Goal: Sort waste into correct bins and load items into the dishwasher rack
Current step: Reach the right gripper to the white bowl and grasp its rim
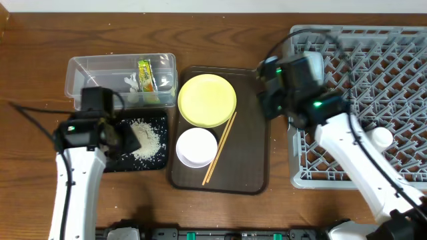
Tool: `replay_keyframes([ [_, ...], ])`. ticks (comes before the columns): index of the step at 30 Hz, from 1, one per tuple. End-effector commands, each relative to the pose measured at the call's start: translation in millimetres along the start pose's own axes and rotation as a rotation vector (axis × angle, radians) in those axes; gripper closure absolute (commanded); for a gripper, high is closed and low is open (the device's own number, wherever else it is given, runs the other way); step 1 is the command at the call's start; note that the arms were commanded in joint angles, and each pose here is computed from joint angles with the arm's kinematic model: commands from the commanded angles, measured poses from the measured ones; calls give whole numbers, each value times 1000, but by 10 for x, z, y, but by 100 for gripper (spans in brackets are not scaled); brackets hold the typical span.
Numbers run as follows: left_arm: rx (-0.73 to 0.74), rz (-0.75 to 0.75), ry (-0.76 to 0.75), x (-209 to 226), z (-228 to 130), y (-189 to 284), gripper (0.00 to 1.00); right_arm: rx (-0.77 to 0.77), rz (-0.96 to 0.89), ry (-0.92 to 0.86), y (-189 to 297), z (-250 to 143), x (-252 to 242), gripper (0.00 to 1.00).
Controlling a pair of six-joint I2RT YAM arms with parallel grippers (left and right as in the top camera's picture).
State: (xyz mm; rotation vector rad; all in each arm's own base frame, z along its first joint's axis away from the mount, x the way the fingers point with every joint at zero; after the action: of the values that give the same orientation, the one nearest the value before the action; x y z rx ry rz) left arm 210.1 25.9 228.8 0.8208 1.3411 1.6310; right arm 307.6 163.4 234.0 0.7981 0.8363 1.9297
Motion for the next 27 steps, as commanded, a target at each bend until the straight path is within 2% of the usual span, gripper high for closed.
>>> replay_keyframes([
  [1,-7,28,56,118,6,10,36,90,136,4,-177,-137,340,57],
  [9,-7,30,64,135,9,9,33,251,170,22,-606,-436,738,56],
  [16,-7,30,63,134,8,9,33,352,154,-1,-956,-664,881,59],
  [27,-7,30,63,134,8,9,33,384,92,-43,-1195,-778,868,85],
])
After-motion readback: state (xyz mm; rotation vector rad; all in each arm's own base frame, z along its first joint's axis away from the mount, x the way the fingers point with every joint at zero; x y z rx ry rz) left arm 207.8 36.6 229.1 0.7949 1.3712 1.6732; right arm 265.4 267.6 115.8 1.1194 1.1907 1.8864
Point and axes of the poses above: each gripper's point midway between its finger pads, its own y axis back along the fingers, its own x axis along the line the jaws close on, z = x × y, the point moved 9 cm from there along y, back along the fingers, and after that the axes turned 6 degrees about -y, right-handed, at the moved point
